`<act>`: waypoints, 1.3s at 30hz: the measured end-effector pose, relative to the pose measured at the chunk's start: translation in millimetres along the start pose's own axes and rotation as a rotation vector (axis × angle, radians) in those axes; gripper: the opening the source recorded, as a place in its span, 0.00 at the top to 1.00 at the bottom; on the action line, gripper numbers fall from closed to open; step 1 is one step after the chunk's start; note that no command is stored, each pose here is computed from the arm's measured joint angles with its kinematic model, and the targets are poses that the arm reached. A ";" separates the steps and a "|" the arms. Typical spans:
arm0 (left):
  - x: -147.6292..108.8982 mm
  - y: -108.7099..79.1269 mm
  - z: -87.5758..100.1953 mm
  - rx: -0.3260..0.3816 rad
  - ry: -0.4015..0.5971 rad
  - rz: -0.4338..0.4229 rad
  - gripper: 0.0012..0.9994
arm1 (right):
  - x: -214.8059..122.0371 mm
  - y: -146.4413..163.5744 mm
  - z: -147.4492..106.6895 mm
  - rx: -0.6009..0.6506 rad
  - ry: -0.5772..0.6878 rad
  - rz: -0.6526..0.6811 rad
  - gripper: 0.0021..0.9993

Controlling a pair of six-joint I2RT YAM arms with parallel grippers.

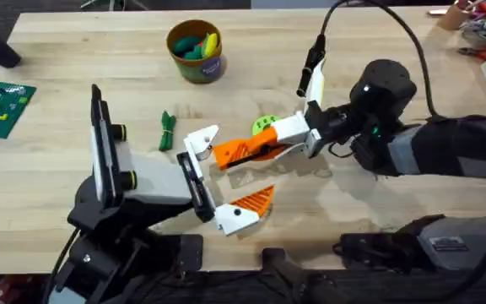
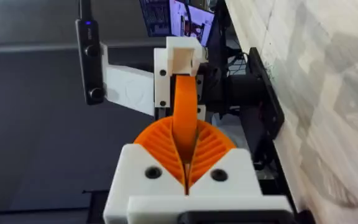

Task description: Pick up the gripper from the table and insert it into the empty holder that is missing its gripper. Then pick up a screw, insert it into the mounting hole, and use the screwdriver to tighten it. Finally, clean up the table by picking up the vegetable and placing it into the bucket.

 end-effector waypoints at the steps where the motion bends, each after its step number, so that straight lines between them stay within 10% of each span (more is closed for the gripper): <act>1: 0.0 0.0 0.0 0.000 0.000 0.000 0.01 | -0.1 0.0 0.0 0.001 0.000 0.000 0.99; 39: 0.0 0.1 0.0 0.000 0.000 0.001 0.01 | 5.1 5.1 0.9 -0.029 -0.016 0.007 0.98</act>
Point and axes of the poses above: each hand's point on the last joint's axis, 136 mm out from that joint toward the fingers, its own x axis out along the fingers, its own y axis along the line the jaws close on, z = x × y, the point moved 7 cm from there along -x, back along the fingers, and after that the axes turned 4 degrees about x, right-handed, at the moved point
